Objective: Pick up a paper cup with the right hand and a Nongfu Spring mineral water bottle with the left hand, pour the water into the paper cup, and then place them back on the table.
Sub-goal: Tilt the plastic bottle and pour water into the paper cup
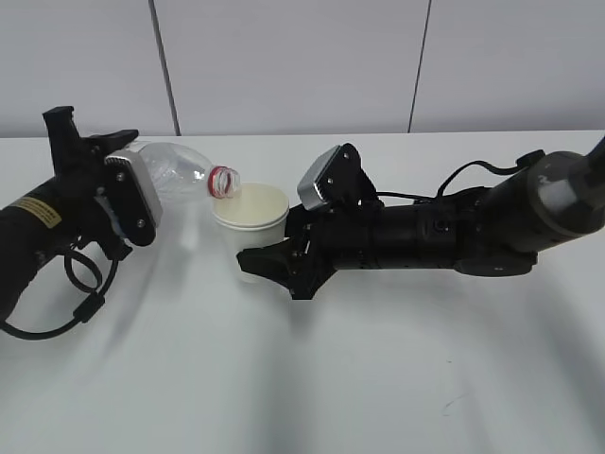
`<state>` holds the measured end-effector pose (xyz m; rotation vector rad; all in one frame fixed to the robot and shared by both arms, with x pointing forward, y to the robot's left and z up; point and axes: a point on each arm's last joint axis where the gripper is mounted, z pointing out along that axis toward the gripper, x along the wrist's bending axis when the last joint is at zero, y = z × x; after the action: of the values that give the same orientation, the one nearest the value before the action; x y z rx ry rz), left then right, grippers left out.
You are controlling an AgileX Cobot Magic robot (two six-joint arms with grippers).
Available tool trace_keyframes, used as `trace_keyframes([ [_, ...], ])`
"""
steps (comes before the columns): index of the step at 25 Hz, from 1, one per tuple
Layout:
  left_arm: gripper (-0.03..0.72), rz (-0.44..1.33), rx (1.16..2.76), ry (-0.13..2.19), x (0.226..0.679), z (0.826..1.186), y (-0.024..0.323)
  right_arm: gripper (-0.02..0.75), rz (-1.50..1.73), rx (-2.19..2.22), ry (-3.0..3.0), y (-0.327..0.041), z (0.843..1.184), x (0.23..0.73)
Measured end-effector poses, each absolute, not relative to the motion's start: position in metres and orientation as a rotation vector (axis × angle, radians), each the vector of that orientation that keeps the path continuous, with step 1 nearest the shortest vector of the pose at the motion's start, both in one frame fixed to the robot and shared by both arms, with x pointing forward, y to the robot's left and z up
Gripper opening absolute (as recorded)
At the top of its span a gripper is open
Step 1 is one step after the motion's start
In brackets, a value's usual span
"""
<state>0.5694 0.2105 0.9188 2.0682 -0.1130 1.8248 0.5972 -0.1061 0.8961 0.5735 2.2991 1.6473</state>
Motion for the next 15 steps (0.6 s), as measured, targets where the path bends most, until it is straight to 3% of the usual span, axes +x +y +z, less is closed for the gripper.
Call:
trace_keyframes([
  [15, 0.367, 1.876, 2.060, -0.164, 0.5724, 0.9240, 0.2047, 0.508, 1.573, 0.597, 2.327, -0.1086, 0.8917, 0.5985],
])
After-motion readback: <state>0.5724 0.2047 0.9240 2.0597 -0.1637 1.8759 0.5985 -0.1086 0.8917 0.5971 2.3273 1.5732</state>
